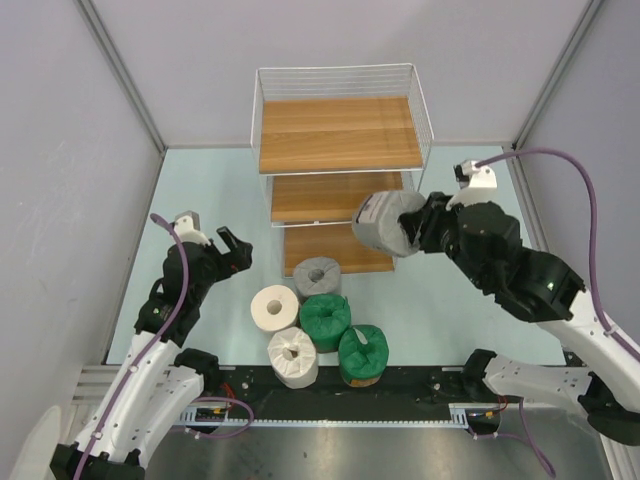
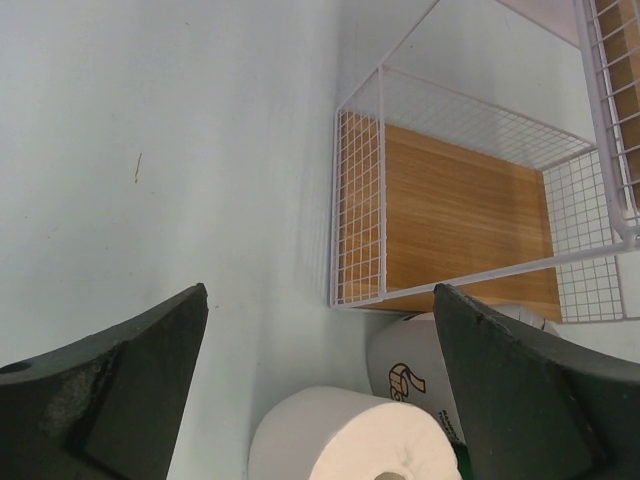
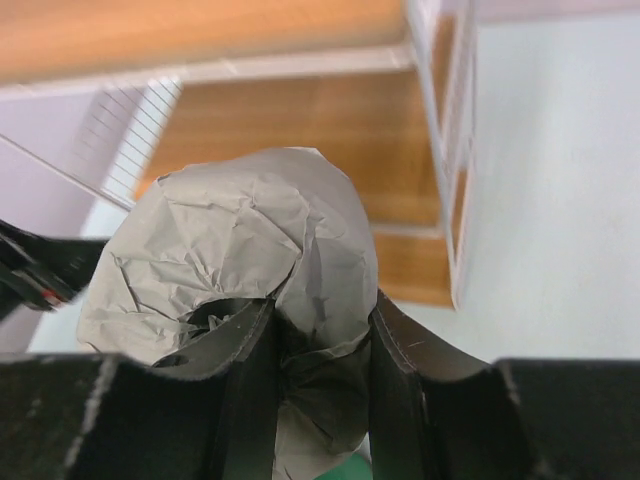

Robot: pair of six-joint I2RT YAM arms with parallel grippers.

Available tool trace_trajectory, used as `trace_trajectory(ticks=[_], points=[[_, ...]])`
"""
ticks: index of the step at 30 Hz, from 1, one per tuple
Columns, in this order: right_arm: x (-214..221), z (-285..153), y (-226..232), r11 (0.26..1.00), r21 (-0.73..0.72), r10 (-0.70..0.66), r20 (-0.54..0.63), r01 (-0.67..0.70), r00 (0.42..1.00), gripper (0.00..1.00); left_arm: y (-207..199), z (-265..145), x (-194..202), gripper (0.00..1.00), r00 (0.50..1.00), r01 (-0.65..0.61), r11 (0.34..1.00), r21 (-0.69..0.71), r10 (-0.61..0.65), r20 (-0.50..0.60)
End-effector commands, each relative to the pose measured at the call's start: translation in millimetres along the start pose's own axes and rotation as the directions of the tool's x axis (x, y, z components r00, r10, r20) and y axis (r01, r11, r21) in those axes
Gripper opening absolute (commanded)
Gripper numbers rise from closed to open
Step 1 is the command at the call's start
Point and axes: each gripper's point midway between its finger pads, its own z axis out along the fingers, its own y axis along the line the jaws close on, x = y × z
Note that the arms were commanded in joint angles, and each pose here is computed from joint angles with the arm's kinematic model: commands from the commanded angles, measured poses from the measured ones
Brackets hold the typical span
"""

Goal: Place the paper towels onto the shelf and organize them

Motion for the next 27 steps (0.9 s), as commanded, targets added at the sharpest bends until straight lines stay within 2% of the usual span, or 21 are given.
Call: trace_trajectory(ticks=[1,6,9,13,20,27], points=[[-64,-11,33,0.994,-0.106,-0.023,0.147,0.039,0.989,0.35,-13,-10,-14,1.0,1.0,0.015,0.999,0.047,-0.016,0.025],[-133,-40,60,0.983,-0.183,0.023,0.261,0.027,0.965,0.35,-10,-13,-10,1.0,1.0,0.015,0.999,0.037,-0.016,0.018],[-159,-50,74,0.973,-0.23,0.049,0.309,0.024,0.95,0.36,-8,-14,-7,1.0,1.0,0.02,0.999,0.035,-0.021,0.011],[-181,-51,79,0.976,-0.214,0.039,0.368,0.044,0.929,0.36,-7,-14,-4,1.0,1.0,0.029,0.999,0.035,-0.029,0.005],[-208,-30,85,0.988,-0.118,-0.037,0.451,0.1,0.892,0.37,-9,-13,-3,1.0,0.999,0.032,0.999,0.04,-0.032,-0.004],[-222,7,79,0.994,-0.031,-0.082,0.448,0.107,0.89,0.38,-10,-15,-4,1.0,0.999,0.035,0.998,0.044,-0.035,-0.003]])
